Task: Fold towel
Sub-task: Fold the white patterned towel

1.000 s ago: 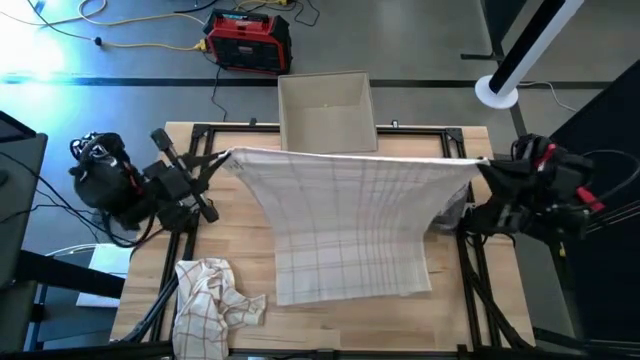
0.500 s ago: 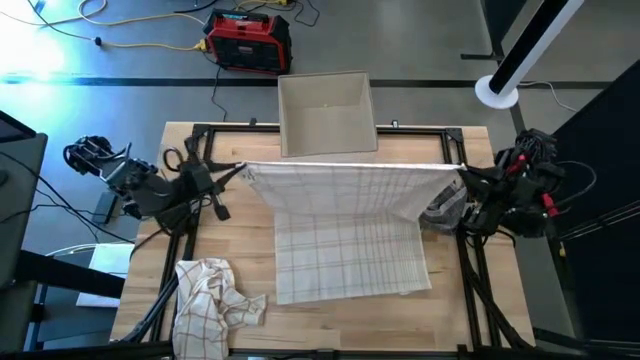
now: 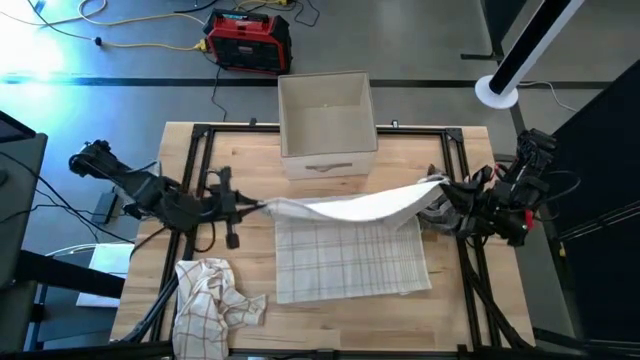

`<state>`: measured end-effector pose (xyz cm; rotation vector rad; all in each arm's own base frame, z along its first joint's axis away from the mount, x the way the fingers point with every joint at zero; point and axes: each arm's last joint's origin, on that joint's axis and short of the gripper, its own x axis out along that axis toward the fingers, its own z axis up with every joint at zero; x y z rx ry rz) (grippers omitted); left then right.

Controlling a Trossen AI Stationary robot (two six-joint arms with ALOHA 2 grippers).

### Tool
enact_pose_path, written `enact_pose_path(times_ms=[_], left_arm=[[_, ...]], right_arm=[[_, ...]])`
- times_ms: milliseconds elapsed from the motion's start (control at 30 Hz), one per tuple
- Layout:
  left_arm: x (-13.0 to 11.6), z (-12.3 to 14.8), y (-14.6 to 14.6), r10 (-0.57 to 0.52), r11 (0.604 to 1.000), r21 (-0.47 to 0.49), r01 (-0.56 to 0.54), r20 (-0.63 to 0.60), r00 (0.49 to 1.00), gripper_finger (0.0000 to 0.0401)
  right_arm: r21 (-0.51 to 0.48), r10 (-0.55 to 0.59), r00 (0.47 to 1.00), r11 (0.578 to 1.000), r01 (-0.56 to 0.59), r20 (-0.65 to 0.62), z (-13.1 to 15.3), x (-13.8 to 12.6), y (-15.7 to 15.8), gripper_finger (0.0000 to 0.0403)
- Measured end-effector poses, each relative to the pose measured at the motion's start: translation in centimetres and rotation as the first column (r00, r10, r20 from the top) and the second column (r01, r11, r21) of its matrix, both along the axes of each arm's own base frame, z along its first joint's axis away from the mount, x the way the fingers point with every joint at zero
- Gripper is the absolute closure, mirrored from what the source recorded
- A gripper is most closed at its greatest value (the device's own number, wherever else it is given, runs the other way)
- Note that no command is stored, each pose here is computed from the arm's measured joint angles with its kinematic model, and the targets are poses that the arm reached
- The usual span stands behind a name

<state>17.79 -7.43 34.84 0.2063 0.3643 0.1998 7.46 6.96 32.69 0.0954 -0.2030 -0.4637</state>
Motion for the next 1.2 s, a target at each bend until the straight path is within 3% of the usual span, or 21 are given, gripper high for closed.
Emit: enact_pose_path(times_ms=[167,367,567,700,867,1067,1200], left_arm=[[1.4,-1.2,1.1,-0.130,0.991,-0.033,0.130,0.015,0.991,0.0401],[2.3,-0.8,3.3,-0.100,0.995,-0.026,0.101,0.050,0.994,0.0401],[2.3,-0.9,3.4,-0.139,0.987,-0.077,0.142,0.045,0.989,0.0401],[2.3,-1.0,3.2,-0.167,0.982,-0.085,0.171,0.042,0.985,0.0401],[2.3,-2.0,3.1,-0.210,0.970,-0.127,0.208,0.004,0.978,0.0401],[2.0,-6.1,3.2,-0.161,0.978,-0.155,0.140,-0.132,0.978,0.0401],[1.8,-8.1,3.3,-0.156,0.979,-0.159,0.129,-0.174,0.972,0.0401]], right_arm=[[-0.009,-0.016,1.000,1.000,0.016,0.010,0.7,-0.2,-0.5,0.0403],[-0.082,-0.052,0.996,0.995,0.057,0.068,1.9,0.5,-0.7,0.0403],[-0.304,0.045,0.999,0.952,-0.041,0.008,-0.7,4.6,1.5,0.0403],[-0.350,0.121,0.992,0.928,-0.128,-0.043,-2.4,7.6,0.8,0.0403],[-0.275,0.231,0.961,0.924,-0.266,-0.154,-1.6,8.8,-2.2,0.0403],[-0.049,0.226,0.861,0.959,-0.278,-0.456,0.6,6.0,-6.1,0.0403],[0.102,0.439,0.747,0.886,-0.452,-0.499,0.9,5.1,-6.4,0.0403]])
